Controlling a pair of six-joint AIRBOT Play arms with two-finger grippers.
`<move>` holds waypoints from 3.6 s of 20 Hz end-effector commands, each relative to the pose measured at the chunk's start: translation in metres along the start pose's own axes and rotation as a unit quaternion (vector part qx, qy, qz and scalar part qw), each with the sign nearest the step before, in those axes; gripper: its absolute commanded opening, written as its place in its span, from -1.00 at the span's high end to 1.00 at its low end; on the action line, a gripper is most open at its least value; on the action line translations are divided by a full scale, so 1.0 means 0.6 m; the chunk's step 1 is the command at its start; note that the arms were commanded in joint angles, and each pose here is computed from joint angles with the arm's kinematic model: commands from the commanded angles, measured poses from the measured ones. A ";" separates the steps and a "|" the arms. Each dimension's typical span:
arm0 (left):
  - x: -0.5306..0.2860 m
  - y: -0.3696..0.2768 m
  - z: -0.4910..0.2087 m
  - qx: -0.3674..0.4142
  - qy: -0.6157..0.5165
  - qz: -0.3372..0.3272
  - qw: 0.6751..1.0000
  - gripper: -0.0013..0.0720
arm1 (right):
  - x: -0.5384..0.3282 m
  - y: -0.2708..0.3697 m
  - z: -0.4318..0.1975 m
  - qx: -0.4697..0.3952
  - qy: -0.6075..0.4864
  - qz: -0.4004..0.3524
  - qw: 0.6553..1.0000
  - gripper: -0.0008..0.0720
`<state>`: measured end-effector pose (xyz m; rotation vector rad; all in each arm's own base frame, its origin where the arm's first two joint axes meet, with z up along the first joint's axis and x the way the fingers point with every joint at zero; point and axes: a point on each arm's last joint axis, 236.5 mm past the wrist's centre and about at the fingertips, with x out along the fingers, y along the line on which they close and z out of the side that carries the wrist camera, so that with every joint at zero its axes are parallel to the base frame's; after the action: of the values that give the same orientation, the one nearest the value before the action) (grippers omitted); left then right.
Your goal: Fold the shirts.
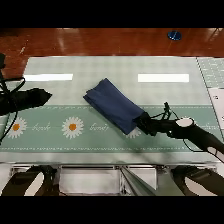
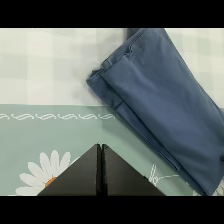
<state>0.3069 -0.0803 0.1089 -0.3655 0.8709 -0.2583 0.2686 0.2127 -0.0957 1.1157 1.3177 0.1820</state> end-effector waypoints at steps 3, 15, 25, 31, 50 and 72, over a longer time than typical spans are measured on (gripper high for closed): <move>0.000 -0.001 -0.001 0.000 0.001 0.000 1.000 0.91 | 0.063 0.016 -0.011 -0.067 0.075 -0.021 0.995 0.54; 0.000 -0.003 -0.001 -0.001 0.001 -0.003 1.000 0.91 | -0.109 0.382 0.129 -0.387 -0.024 -0.008 0.922 0.92; 0.001 -0.010 0.000 -0.002 -0.001 -0.010 1.000 0.91 | -0.457 0.396 0.260 -0.342 -0.129 -0.048 0.930 0.92; -0.001 -0.008 0.032 -0.002 -0.041 -0.007 0.999 0.91 | -0.652 0.237 0.274 -0.216 -0.211 -0.170 0.938 0.92; -0.001 -0.015 0.042 -0.010 -0.053 -0.017 0.998 0.91 | -0.707 -0.334 -0.097 0.316 -0.135 -0.486 0.804 0.92; -0.106 -0.291 0.251 0.189 -0.134 -0.145 0.962 0.92 | -0.539 0.363 0.241 -0.363 -0.301 -0.006 0.882 0.92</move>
<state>0.3850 -0.1384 0.2887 -0.2687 0.5046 -0.4833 0.3354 -0.0942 0.2283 0.5582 0.5872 -0.1234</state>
